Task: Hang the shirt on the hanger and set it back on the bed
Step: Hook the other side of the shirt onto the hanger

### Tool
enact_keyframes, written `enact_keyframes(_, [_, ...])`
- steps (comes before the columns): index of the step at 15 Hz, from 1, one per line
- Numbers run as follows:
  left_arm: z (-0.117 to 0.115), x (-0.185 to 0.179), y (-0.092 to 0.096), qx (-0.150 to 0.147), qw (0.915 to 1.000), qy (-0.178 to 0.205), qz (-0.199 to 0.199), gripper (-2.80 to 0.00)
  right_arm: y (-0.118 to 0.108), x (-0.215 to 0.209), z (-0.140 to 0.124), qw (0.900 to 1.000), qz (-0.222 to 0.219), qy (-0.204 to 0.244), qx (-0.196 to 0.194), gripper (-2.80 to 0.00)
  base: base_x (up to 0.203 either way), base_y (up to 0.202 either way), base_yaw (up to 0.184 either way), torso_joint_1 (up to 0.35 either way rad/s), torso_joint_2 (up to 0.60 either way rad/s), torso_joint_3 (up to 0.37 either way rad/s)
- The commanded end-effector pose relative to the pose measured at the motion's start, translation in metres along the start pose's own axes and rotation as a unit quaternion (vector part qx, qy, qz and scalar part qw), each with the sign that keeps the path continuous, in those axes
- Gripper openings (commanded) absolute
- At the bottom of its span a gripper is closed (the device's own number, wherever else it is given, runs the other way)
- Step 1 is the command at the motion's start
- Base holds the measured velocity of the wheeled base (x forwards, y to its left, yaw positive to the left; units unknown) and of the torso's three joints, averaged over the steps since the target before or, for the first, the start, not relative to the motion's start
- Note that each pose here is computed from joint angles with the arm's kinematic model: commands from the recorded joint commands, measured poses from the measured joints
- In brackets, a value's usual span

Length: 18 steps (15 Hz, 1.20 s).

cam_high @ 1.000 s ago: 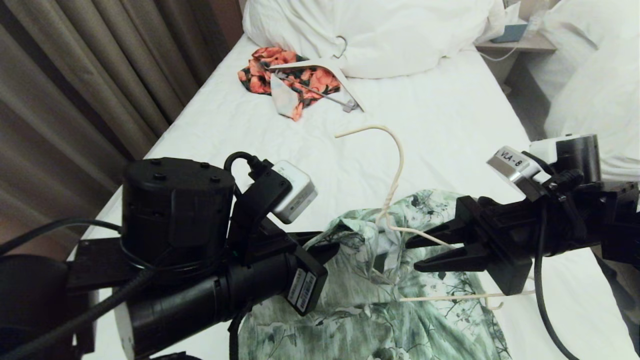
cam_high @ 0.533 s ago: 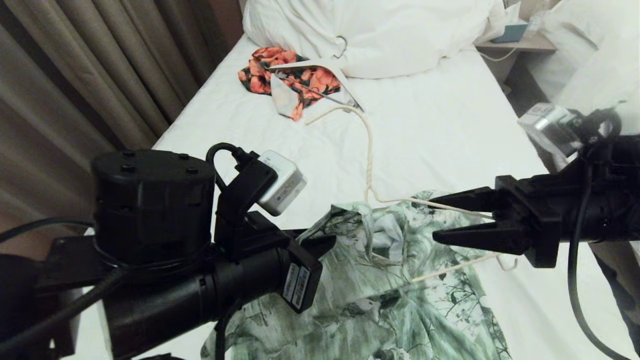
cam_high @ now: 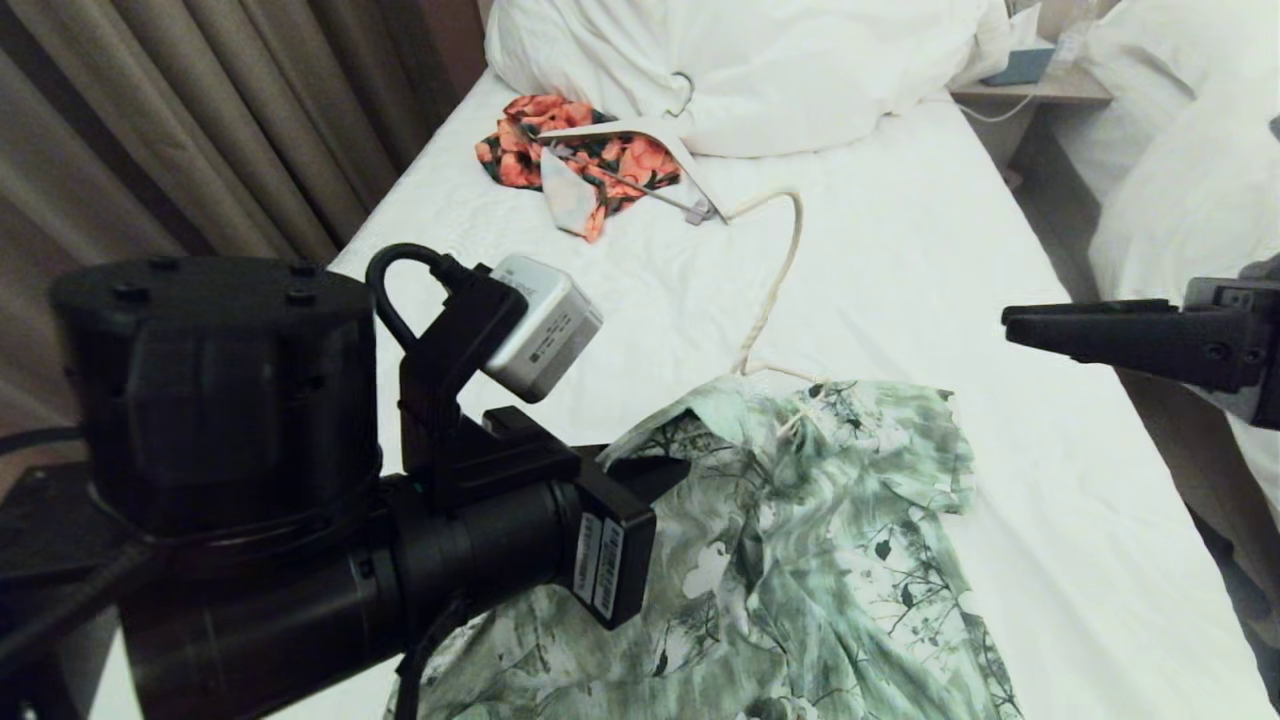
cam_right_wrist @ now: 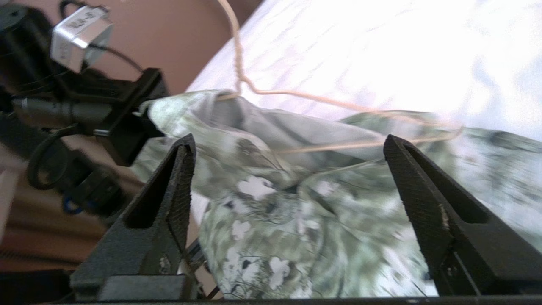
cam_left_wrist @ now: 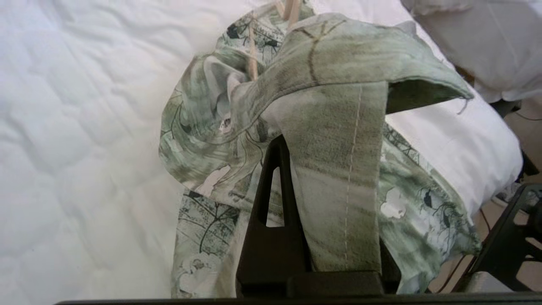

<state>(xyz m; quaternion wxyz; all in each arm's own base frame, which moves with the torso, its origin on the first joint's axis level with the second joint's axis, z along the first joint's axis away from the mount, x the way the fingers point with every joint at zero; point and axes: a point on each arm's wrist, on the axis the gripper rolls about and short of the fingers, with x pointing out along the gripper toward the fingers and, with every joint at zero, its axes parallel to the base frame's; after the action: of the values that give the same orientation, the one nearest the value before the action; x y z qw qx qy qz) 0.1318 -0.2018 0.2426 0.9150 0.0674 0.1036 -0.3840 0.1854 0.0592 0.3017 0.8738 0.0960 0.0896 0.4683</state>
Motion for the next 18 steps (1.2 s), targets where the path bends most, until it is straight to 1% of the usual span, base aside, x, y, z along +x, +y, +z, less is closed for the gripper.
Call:
enact_keyframes(1, [0.007, -0.007, 0.000, -0.004, 0.9998, -0.018, -0.001, -2.80, 0.008, -0.018, 0.005, 1.000, -0.017, -0.014, -0.007, 0.00, 0.000, 0.000, 0.000, 0.000, 0.00, 0.000])
enact_keyframes(3, [0.013, -0.018, 0.003, -0.008, 0.9994, -0.035, -0.003, -2.80, 0.005, -0.021, 0.003, 0.999, -0.034, 0.000, 0.012, 0.00, 0.000, 0.000, 0.000, 0.000, 0.00, 0.000])
enact_keyframes(5, [0.017, -0.025, 0.004, -0.013, 0.9988, -0.046, -0.005, -2.80, -0.003, -0.018, 0.010, 0.998, -0.059, 0.015, 0.033, 0.00, 0.000, 0.000, 0.000, 0.000, 0.00, 0.000])
enact_keyframes(7, [0.022, -0.027, 0.004, -0.016, 0.9982, -0.057, -0.011, -2.80, -0.007, -0.014, 0.019, 0.992, -0.102, 0.038, 0.059, 0.00, 0.000, 0.000, 0.000, 0.000, 0.00, 0.000])
enact_keyframes(8, [0.023, -0.027, 0.004, -0.016, 0.9981, -0.058, -0.015, -2.80, -0.010, -0.011, 0.021, 0.988, -0.120, 0.059, 0.079, -2.80, 0.000, 0.000, 0.000, 0.000, 0.00, 0.000])
enact_keyframes(10, [0.026, -0.028, 0.004, -0.018, 0.9976, -0.064, -0.020, -2.80, -0.012, -0.002, 0.021, 0.977, -0.136, 0.111, 0.117, -2.80, 0.000, 0.000, 0.000, 0.000, 0.00, 0.000])
enact_keyframes(11, [0.028, -0.030, 0.004, -0.020, 0.9974, -0.067, -0.020, -2.80, -0.011, 0.004, 0.020, 0.973, -0.138, 0.133, 0.129, -2.80, 0.000, 0.000, 0.000, 0.000, 0.00, 0.000])
enact_keyframes(12, [0.030, -0.034, 0.005, -0.025, 0.9966, -0.075, -0.021, -2.80, -0.011, 0.011, 0.020, 0.969, -0.140, 0.141, 0.148, -2.80, 0.000, 0.000, 0.000, 0.000, 0.00, 0.000])
enact_keyframes(13, [0.033, -0.038, 0.006, -0.029, 0.9959, -0.082, -0.024, -2.80, -0.010, 0.022, 0.018, 0.960, -0.145, 0.146, 0.188, -2.80, 0.000, 0.000, 0.000, 0.000, 0.00, 0.000])
enact_keyframes(14, [0.036, -0.043, 0.007, -0.030, 0.9951, -0.090, -0.027, -2.80, -0.012, 0.036, 0.013, 0.953, -0.159, 0.160, 0.202, -2.80, 0.000, 0.000, 0.000, 0.000, 0.00, 0.000])
enact_keyframes(15, [0.037, -0.046, 0.008, -0.031, 0.9947, -0.095, -0.027, -2.80, -0.012, 0.050, 0.007, 0.947, -0.175, 0.175, 0.206, -2.80, 0.000, 0.000, 0.000, 0.000, 0.00, 0.000])
enact_keyframes(16, [0.038, -0.047, 0.008, -0.031, 0.9945, -0.096, -0.027, -2.80, -0.012, 0.062, 0.001, 0.941, -0.180, 0.186, 0.219, -2.80, 0.000, 0.000, 0.000, 0.000, 0.00, 0.000])
enact_keyframes(17, [0.039, -0.048, 0.008, -0.032, 0.9942, -0.099, -0.027, -2.80, -0.011, 0.073, -0.002, 0.939, -0.174, 0.188, 0.229, -2.80, 0.000, 0.000, 0.000, 0.000, 0.00, 0.000])
enact_keyframes(18, [0.039, -0.049, 0.009, -0.032, 0.9940, -0.101, -0.027, -2.80, -0.010, 0.082, -0.004, 0.940, -0.170, 0.183, 0.232, -2.80, 0.000, 0.000, 0.000, 0.000, 0.00, 0.000])
